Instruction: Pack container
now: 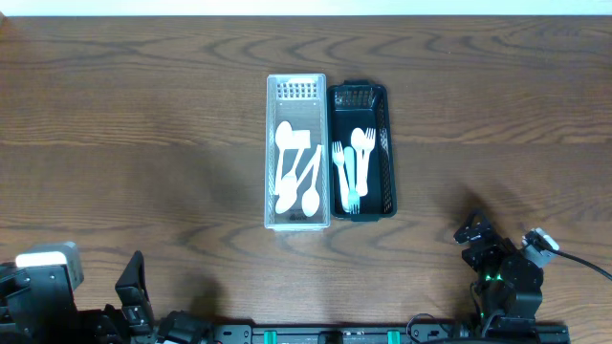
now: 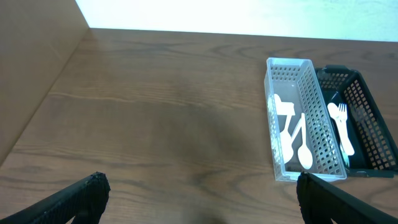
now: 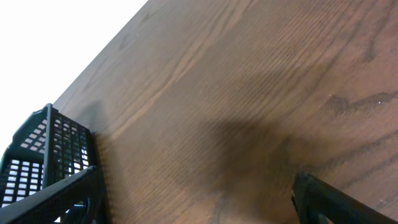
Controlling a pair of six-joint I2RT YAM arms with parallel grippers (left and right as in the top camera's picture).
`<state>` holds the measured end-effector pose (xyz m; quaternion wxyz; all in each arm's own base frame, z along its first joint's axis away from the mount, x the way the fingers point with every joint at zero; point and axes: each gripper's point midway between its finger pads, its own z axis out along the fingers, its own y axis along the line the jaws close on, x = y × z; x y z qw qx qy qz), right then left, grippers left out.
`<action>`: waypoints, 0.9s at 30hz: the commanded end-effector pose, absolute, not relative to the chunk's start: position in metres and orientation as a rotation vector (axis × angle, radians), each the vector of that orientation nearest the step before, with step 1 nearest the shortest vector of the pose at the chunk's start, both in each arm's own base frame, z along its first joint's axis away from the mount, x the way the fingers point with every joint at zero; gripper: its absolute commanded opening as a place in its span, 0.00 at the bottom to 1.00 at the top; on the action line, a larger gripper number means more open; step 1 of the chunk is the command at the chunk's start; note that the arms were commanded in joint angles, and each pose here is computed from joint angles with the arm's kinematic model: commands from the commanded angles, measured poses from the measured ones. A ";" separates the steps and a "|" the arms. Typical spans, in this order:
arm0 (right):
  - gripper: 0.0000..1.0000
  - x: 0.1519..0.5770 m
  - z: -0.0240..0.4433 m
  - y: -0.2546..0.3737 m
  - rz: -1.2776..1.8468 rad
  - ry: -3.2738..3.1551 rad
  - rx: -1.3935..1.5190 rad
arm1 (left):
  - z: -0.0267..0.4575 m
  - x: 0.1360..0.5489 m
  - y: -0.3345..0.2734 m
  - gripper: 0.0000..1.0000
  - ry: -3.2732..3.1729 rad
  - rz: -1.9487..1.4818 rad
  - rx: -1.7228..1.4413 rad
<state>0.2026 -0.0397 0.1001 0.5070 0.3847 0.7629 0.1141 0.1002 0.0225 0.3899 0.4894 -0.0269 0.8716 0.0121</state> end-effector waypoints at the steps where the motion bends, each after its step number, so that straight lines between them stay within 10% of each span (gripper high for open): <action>1: 0.99 0.203 0.100 -0.041 0.272 1.828 0.935 | 0.391 0.099 0.026 0.98 2.112 0.051 -0.074; 15: 0.99 0.203 0.100 -0.041 0.272 1.828 0.935 | 0.366 0.100 0.050 0.98 2.091 0.209 -0.258; 27: 0.99 0.203 0.100 -0.041 0.272 1.828 0.935 | 0.286 0.186 0.058 0.98 1.801 0.188 -0.427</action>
